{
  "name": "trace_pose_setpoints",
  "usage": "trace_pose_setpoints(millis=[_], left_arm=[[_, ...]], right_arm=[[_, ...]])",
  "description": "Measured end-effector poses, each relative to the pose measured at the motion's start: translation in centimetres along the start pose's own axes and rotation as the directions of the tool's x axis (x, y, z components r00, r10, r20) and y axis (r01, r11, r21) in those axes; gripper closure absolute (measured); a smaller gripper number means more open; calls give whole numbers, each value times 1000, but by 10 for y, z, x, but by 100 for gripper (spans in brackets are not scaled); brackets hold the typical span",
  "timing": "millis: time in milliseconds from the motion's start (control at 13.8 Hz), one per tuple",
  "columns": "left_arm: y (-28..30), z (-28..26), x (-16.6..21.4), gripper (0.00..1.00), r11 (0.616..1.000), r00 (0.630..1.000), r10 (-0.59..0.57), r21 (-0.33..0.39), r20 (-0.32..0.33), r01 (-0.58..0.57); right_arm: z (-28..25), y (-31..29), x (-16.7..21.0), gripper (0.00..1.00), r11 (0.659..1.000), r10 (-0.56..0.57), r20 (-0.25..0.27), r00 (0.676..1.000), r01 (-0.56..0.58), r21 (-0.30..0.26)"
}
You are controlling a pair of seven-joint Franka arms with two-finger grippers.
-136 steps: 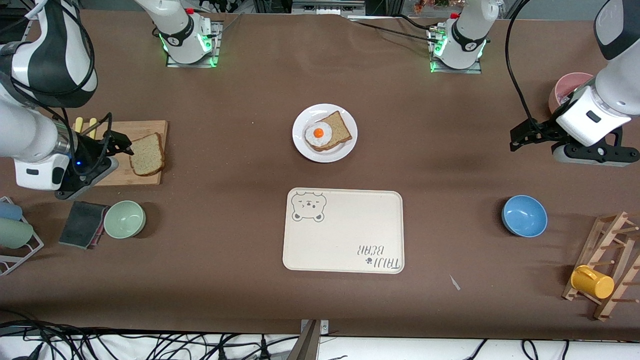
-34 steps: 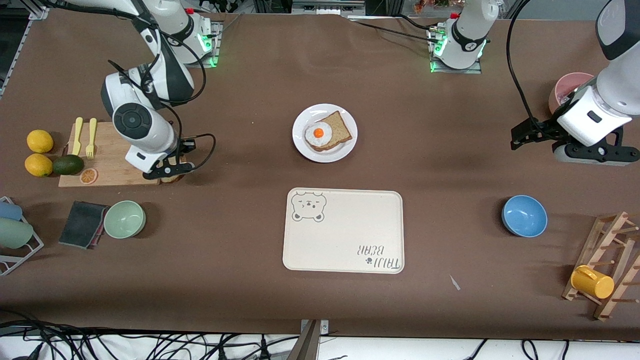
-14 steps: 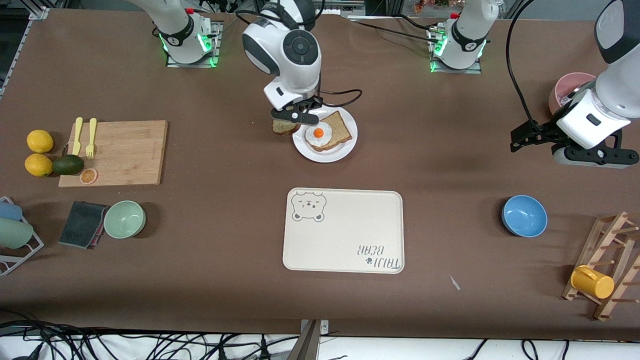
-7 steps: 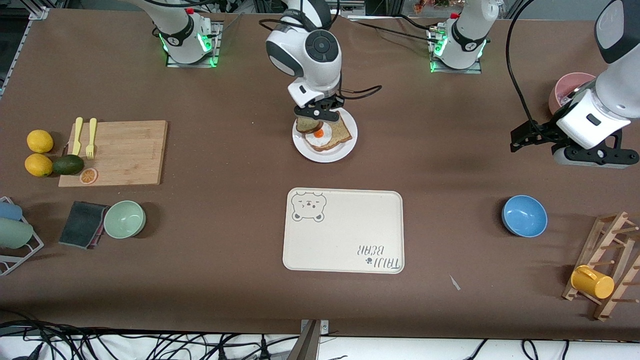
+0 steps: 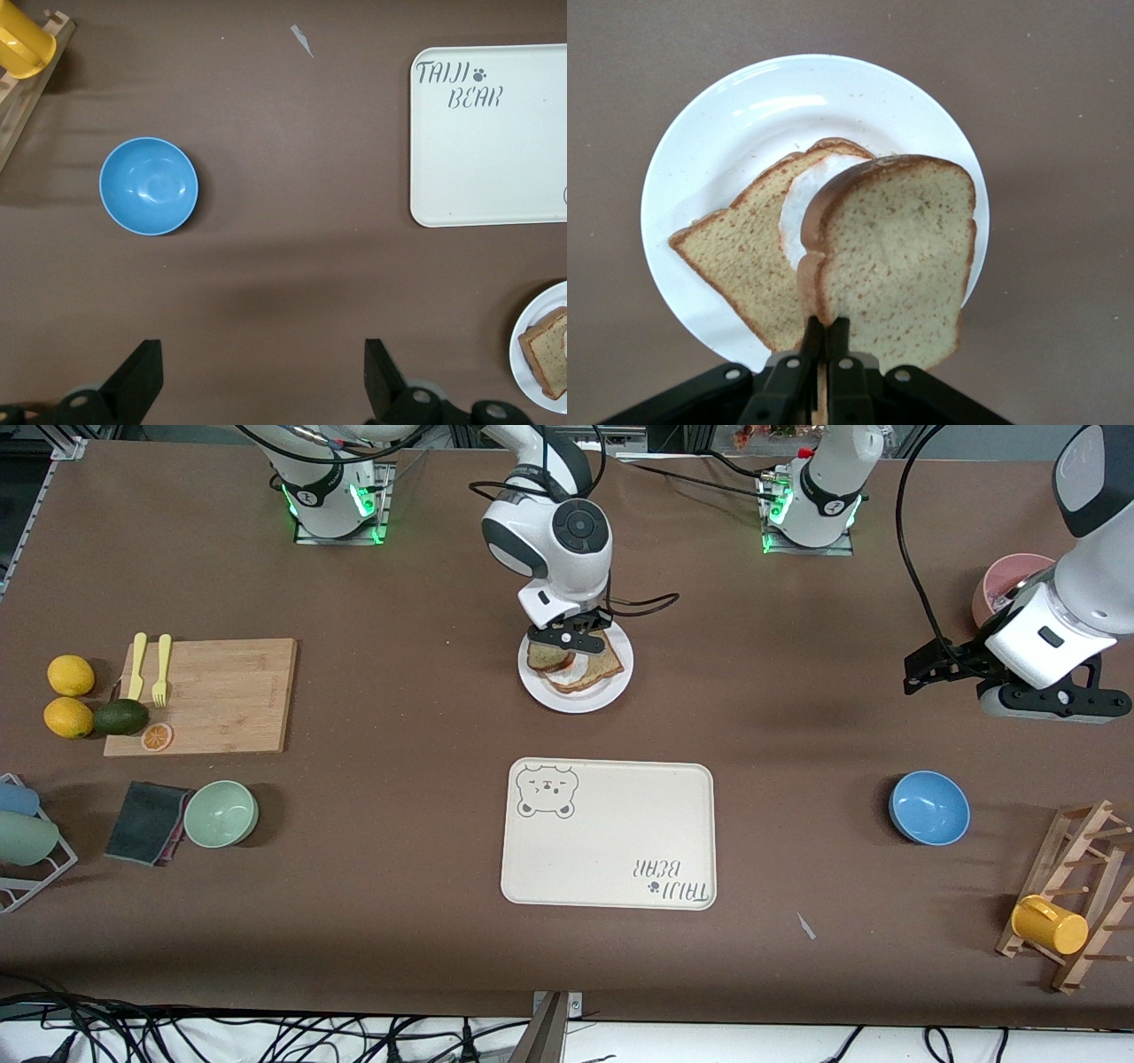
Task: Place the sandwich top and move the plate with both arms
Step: 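Lower the bread onto the egg toast and open the right gripper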
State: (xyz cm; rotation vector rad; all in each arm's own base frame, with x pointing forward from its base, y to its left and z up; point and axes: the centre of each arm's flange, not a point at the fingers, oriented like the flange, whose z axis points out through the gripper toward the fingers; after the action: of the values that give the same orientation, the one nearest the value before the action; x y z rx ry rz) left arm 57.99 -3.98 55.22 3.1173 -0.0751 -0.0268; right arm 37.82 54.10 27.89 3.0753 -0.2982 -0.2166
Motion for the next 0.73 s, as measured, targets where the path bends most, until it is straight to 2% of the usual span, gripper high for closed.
trace_pose_setpoints(millis=[435,726], left_arm=[[1,0,0,0,1000,1000,1,0,0,-1],[2,0,0,0,1000,1000,3,0,0,-3]], right_arm=[[12,-7,24,95,999,30,-7,1000,-30,33],[19,-12,33,95,999,33,-7,999,-32,36]])
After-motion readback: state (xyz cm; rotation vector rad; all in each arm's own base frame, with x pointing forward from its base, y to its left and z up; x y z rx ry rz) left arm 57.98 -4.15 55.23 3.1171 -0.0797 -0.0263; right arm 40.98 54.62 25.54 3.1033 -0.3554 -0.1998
